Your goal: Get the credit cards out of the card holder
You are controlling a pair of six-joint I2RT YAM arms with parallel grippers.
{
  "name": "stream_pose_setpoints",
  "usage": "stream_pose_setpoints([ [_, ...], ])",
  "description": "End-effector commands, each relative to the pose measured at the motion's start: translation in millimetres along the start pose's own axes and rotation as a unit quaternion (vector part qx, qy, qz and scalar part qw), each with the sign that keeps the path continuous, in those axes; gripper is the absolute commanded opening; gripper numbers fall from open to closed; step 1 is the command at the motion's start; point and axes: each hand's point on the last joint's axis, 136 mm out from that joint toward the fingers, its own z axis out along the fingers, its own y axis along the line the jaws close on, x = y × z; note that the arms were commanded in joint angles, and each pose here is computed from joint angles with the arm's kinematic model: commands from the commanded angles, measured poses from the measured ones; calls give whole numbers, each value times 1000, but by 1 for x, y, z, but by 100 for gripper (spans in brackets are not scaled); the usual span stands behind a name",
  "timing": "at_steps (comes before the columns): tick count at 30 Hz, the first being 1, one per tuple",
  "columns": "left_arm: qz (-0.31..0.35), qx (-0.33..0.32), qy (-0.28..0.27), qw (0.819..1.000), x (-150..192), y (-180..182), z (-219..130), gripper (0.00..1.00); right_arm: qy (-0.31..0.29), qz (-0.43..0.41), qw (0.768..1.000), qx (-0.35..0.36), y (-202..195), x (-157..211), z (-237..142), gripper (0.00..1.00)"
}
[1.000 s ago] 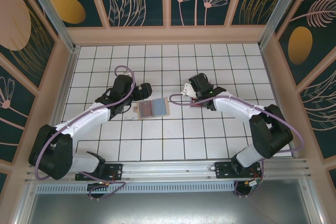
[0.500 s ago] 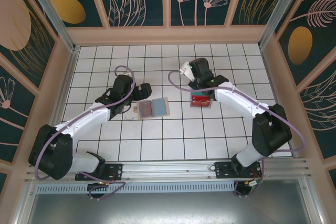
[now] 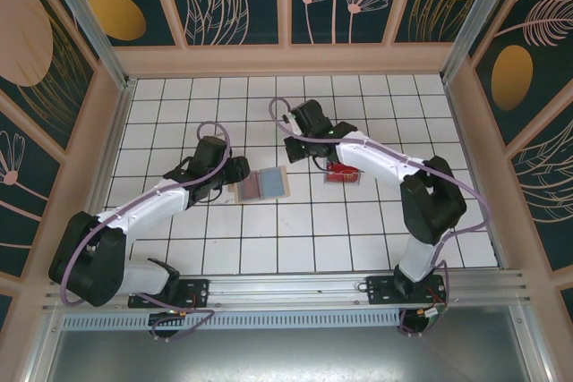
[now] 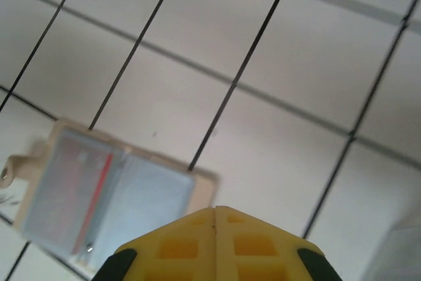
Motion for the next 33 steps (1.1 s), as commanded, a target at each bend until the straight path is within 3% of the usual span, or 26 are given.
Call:
stream_pose_setpoints([
  [1,-14,-3,39,999,20,7,4,46,33,79,994,-66,25,23,18,0],
  [13,-28,-3,115,993,54,13,27,38,103,114,988,-28,10,82,61,0],
  [27,-24,-44,148,988,71,31,41,43,124,115,985,15,1,102,73,0],
  [33,-24,-17,146,989,69,21,43,42,128,115,985,13,3,104,74,0],
])
